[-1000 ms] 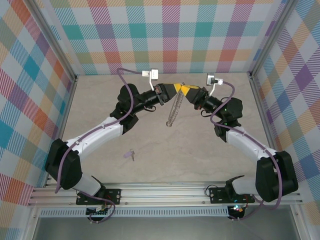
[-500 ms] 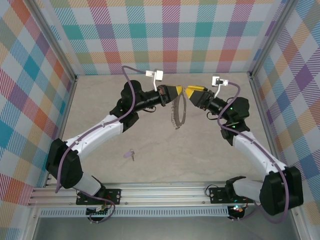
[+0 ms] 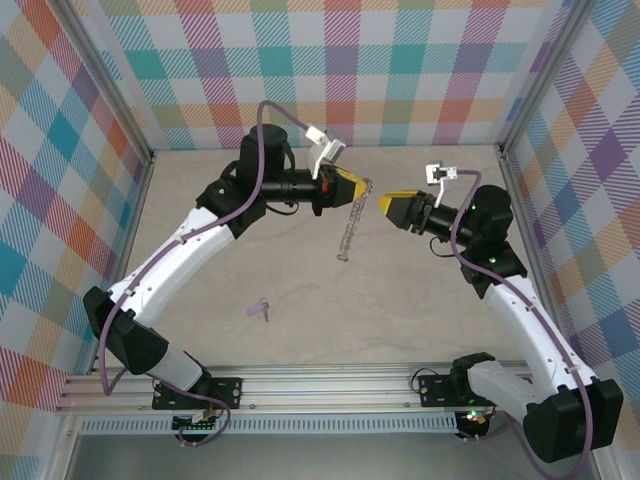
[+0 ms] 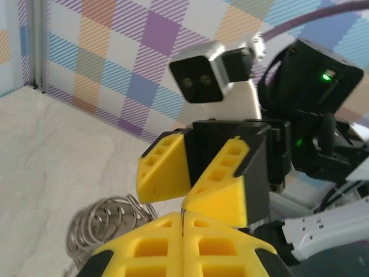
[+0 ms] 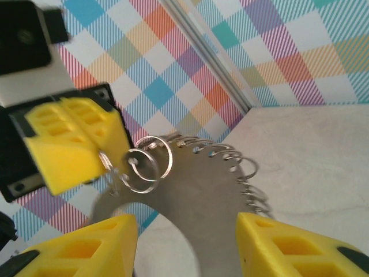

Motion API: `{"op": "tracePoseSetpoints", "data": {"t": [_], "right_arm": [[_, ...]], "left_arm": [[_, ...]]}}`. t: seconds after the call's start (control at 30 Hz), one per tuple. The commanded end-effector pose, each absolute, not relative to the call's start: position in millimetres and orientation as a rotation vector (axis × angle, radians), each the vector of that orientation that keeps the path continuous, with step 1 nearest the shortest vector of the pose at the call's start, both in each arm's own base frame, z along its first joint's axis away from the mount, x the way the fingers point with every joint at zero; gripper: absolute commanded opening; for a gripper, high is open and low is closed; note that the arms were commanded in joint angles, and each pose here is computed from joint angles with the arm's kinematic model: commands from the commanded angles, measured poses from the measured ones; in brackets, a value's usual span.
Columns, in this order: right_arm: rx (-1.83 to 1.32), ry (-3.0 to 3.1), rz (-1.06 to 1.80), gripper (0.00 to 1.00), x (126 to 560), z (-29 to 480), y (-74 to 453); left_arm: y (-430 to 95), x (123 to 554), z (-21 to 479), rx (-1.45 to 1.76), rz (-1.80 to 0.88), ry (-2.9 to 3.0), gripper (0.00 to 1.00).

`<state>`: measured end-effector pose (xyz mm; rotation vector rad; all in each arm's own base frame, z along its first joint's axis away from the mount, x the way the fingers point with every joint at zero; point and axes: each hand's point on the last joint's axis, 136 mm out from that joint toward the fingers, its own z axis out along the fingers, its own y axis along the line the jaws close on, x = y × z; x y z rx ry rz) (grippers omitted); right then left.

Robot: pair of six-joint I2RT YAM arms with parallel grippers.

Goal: Put the keys on the keyring

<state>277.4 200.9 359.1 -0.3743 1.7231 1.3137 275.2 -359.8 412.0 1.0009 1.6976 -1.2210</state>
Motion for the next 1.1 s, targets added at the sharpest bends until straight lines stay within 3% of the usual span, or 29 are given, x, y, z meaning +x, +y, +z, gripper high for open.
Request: {"op": "tracePoseSetpoints", "data": {"t": [0.0, 1.07], "right_arm": [[-0.46, 1.714, 1.334, 0.46, 263.8, 366.8, 203.3], [-0.489, 1.604, 1.606, 0.34, 233.3, 385.4, 217.5]], "left_arm": [[-357.1, 252.7, 395.2, 1.189, -1.206, 1.71, 0.0], [-357.4, 251.2, 398.5, 1.237, -1.151, 1.536, 0.0]]}}
